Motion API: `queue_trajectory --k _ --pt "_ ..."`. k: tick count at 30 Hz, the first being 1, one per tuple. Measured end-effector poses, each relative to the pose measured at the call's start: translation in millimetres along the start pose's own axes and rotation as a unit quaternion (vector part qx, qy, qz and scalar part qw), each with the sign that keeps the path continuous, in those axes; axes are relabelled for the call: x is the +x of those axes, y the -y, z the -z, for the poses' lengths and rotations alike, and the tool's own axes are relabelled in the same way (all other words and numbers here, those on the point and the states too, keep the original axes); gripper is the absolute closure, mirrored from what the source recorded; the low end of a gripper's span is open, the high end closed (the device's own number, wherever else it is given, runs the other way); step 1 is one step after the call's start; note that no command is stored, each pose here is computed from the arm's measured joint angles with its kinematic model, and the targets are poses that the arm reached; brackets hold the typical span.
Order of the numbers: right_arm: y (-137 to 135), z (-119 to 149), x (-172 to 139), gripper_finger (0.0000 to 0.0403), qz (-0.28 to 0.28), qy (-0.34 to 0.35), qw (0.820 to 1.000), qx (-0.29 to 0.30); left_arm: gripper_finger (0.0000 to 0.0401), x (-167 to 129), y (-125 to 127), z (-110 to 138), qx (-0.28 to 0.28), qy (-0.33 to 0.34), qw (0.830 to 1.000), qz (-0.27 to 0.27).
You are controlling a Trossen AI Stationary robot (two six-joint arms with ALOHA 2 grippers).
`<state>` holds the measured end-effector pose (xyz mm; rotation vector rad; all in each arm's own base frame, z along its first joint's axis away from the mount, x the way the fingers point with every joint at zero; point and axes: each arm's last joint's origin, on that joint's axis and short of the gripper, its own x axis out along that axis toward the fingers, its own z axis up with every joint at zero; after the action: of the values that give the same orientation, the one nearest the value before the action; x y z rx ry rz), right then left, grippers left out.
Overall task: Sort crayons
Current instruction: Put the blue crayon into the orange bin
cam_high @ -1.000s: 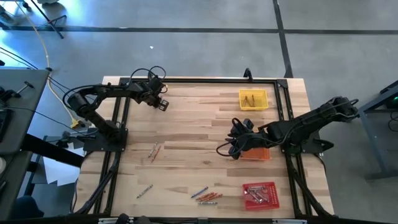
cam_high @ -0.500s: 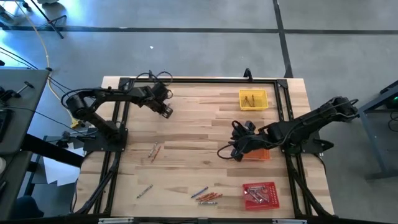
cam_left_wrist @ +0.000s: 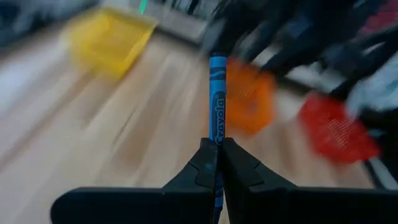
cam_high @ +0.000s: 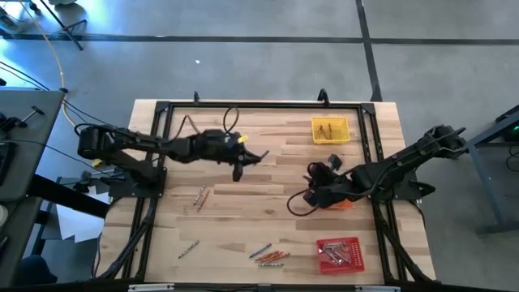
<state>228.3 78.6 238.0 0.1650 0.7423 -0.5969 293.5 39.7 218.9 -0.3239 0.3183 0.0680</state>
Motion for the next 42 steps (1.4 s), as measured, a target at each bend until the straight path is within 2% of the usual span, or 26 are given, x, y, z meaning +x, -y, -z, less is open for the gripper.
queue_trajectory --k 3,7,12,16,24,31,37,42 --pt "-12 -10 -5 0.0309 -0.006 0.089 0.996 -0.026 0.0401 1 28 -8 0.052 0.080 0.995 0.019" --pt "-28 -22 -17 0.0309 -0.001 0.192 0.980 -0.052 0.0401 -3 57 -13 0.104 0.157 0.982 0.017" --pt "-48 -29 -25 0.0309 -0.017 0.258 0.963 -0.073 0.0401 -6 79 -8 0.139 0.184 0.973 -0.025" --pt "-66 -27 -23 0.0309 -0.036 0.284 0.955 -0.083 0.0401 -8 92 -3 0.139 0.181 0.973 -0.028" --pt "-92 -20 -14 0.0309 -0.057 0.317 0.943 -0.079 0.0401 -14 119 8 0.149 0.175 0.973 0.016" --pt "-96 -25 -19 0.0309 -0.082 0.342 0.933 -0.078 0.0401 -23 142 19 0.164 0.174 0.971 0.014" --pt "-98 -35 -19 0.0309 -0.176 0.363 0.911 -0.083 0.0401 -27 150 25 0.170 0.171 0.970 0.005" --pt "-94 -42 -15 0.0309 -0.182 0.374 0.905 -0.092 0.0401 -28 152 25 0.167 0.171 0.971 0.008"
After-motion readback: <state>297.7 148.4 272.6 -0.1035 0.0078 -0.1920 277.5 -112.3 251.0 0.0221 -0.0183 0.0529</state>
